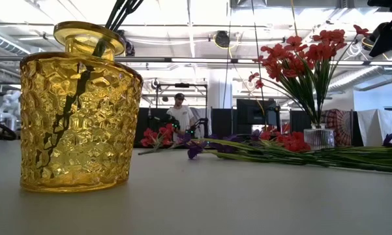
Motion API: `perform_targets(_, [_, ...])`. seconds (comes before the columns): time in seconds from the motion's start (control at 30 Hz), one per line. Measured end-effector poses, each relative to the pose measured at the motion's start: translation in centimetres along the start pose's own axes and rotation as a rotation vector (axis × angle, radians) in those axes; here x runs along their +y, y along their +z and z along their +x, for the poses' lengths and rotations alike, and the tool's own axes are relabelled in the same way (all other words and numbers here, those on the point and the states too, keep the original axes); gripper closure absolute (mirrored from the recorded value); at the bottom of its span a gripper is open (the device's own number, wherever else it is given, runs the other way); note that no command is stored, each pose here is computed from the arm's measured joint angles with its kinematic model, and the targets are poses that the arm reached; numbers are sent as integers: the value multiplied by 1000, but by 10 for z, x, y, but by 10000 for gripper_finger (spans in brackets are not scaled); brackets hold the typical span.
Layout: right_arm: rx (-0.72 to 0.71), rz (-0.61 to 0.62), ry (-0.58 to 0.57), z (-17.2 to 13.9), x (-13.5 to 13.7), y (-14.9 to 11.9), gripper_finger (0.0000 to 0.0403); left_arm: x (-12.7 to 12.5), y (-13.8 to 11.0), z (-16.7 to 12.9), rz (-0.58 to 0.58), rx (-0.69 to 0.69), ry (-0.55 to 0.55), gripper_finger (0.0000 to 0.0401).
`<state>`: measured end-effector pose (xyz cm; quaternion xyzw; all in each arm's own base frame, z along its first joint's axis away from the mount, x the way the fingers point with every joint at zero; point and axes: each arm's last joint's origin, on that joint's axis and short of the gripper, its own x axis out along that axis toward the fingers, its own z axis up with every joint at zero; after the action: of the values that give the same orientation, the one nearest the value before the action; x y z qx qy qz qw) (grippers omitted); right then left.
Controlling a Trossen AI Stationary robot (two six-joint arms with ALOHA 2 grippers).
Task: Sort flowers into vase by color
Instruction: Put the right purple flower into the yellow transparent vase
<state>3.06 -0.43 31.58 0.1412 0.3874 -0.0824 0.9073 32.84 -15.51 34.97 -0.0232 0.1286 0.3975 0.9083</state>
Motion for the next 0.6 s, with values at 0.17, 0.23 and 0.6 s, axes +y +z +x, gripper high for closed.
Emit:
perform_targets(0.17, [0,0,0,0,0,0,46,6,3,18,51,40,15,234])
perform_targets(0.23, [0,0,0,0,0,0,46,8,4,25,71,64,9,234])
perform_targets(0.6, [-3,-244,-2,0,0,0,46,15,5,43,120,148,-16,234])
